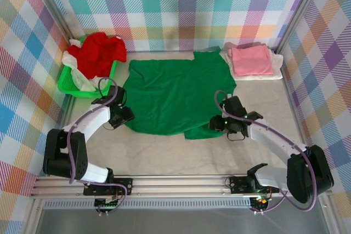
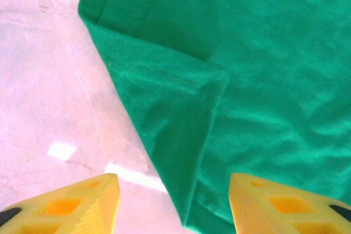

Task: Fold and stack the t-shirts

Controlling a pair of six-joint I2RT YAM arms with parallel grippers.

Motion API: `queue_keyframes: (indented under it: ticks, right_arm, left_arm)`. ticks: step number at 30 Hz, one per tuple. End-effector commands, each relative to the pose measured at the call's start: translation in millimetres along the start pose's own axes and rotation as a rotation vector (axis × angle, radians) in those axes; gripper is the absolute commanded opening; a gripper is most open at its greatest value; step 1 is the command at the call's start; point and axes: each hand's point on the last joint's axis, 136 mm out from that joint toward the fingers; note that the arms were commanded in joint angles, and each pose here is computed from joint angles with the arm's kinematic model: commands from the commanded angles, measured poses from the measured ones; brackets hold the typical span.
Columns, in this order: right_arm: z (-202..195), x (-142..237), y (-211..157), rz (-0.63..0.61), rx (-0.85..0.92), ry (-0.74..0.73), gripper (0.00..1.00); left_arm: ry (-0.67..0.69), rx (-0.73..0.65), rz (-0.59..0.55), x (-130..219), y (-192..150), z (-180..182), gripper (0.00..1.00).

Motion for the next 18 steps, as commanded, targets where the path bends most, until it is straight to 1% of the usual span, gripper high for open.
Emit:
queue_keyframes:
  ticks: [1,3,4,9,11,12,15,18]
  right_arm:
    - [12,-1,15,-0.087,-0.014,0.043,0.43]
    - [13,-10,14,-0.066,-0.023,0.043,0.43]
    - [13,-14,14,-0.054,-0.026,0.043,0.43]
    - [16,-22,18,-0.053,-0.033,0.046,0.44]
    - [16,-23,20,-0.056,-0.035,0.042,0.44]
    - [17,-23,21,-0.058,-0.035,0.044,0.44]
    - [15,-26,20,-0.055,-0.04,0.042,0.44]
    - [14,-28,17,-0.044,-0.04,0.036,0.44]
  left_arm:
    - [-0.041,-0.022,-0.013,-13,13,-12,0.53]
    - [-0.043,-0.03,-0.016,-18,17,-16,0.47]
    - [-0.035,-0.03,-0.02,-20,19,-15,0.47]
    - [-0.028,-0.067,-0.012,-23,17,-21,0.54]
    - [-0.017,-0.086,-0.009,-23,14,-23,0.52]
    - [-0.006,-0.091,-0.006,-25,12,-21,0.49]
    - [0.035,-0.099,0.0,-28,10,-13,0.3]
    - [0.068,-0.099,-0.017,-24,9,-4,0.22]
Point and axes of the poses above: each hand's point on the last joint's axis, 136 mm out from that joint toward the fingers, its own x axis back along the fingers, its own z axis along the line the jaws close on, y = z × x
